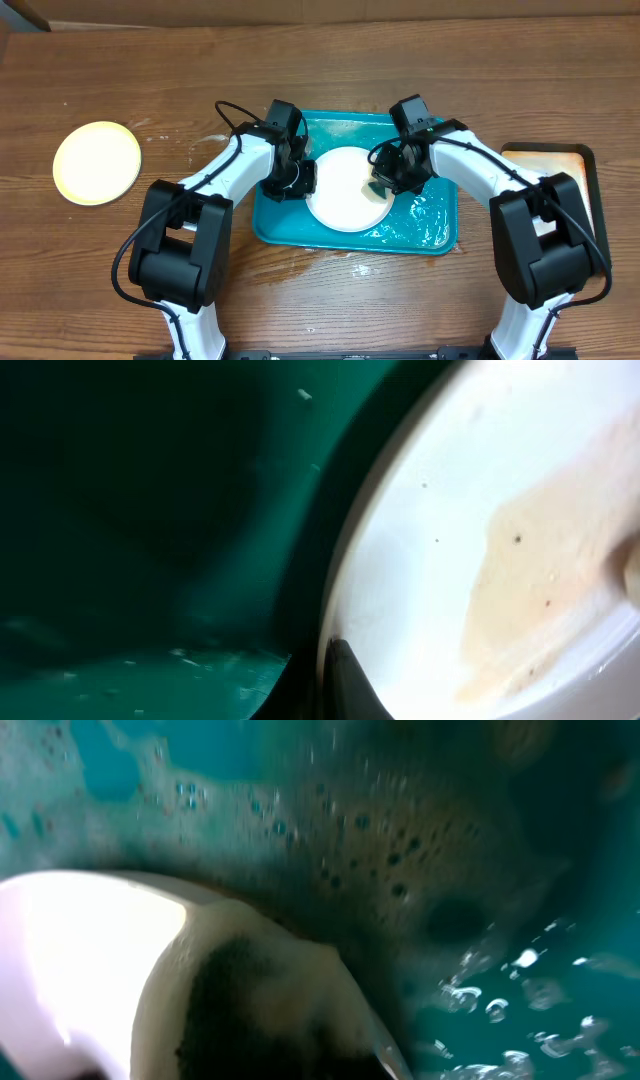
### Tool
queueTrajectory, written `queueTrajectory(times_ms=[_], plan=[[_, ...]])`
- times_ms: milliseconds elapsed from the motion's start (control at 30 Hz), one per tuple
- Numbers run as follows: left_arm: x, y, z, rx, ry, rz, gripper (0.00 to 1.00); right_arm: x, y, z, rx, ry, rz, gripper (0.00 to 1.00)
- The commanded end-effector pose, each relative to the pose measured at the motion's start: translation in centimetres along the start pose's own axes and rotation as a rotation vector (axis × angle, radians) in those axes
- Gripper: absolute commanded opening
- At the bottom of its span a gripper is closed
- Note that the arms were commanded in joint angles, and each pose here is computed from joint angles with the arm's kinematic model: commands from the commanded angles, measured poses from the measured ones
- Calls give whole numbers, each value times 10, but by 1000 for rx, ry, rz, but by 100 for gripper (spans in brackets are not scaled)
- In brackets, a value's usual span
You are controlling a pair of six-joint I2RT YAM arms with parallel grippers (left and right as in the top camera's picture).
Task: Clean dirty plates on tray and stack at the side
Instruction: 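Scrub the white plate with the right gripper's sponge while left holds it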
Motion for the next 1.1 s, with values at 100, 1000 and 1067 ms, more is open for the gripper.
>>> queueTrajectory(times_ms=[100,1000,1067], plan=[[-25,31,22,29,103,-160,4,16,-5,-36,113,-203,233,4],[-25,29,21,84,93,-145,4,-36,71,82,340,322,-280,4],[-25,29,21,87,93,-145,4,-39,65,82,333,312,-245,4]])
Point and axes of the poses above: each gripper's point midway between its finger pads, its own x axis back along the fingers, its own y axis along the line the jaws close on, z = x × y, the point moved 5 cm from there along x, back along the fingers, and after that the axes turned 1 degree about -x, right-handed, at the moved point
